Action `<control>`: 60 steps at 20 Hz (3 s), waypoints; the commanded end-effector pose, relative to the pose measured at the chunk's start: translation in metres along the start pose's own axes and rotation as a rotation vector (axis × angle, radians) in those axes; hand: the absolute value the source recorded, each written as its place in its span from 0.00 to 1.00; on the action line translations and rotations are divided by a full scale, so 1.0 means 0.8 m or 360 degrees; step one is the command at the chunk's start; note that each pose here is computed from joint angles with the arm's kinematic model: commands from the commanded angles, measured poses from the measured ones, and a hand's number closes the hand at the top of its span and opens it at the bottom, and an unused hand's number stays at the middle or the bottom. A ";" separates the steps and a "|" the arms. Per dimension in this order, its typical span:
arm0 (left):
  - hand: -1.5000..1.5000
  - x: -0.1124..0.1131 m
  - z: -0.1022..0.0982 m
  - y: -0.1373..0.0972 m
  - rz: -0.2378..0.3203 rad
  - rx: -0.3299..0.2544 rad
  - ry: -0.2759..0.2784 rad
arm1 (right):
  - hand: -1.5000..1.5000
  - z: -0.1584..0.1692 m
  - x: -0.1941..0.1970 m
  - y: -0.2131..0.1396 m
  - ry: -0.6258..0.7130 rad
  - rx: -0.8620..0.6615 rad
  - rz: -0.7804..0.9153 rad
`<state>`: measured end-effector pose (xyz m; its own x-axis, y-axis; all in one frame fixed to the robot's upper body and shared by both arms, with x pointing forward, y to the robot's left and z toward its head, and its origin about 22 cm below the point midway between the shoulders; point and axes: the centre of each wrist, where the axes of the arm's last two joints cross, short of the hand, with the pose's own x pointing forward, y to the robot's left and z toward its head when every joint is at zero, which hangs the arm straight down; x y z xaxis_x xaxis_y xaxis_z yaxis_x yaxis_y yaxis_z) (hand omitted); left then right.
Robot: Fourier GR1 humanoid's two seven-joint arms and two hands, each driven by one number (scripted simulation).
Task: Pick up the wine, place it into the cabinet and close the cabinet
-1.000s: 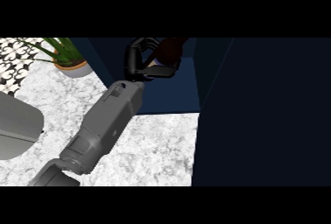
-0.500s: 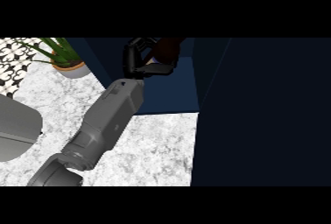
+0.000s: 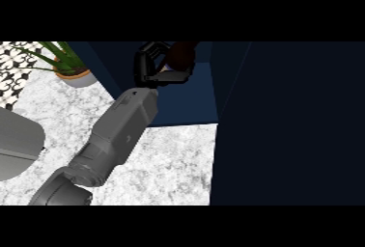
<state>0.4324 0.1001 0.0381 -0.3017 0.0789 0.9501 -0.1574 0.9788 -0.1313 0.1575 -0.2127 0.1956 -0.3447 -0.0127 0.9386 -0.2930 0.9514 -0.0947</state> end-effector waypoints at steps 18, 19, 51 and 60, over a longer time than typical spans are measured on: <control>0.00 -0.034 0.024 0.025 -0.0342 0.0038 0.0057 | 0.00 0.019 0.021 0.008 -0.0036 0.0051 -0.0040; 0.00 -0.033 0.017 0.044 -0.0365 0.0085 0.0060 | 0.00 -0.001 0.005 0.010 -0.0077 0.0049 -0.0054; 0.00 -0.035 0.025 0.026 -0.0085 -0.0088 -0.0001 | 0.00 -0.008 0.007 0.014 -0.0072 0.0070 -0.0046; 0.00 -0.054 0.043 0.043 0.0056 -0.0090 -0.0003 | 0.00 0.013 0.018 0.001 -0.0049 0.0044 -0.0069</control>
<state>0.4180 0.1128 0.0034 -0.3386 0.0737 0.9381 -0.0593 0.9933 -0.0995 0.1581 -0.2059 0.1961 -0.3360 -0.0315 0.9414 -0.3222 0.9430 -0.0834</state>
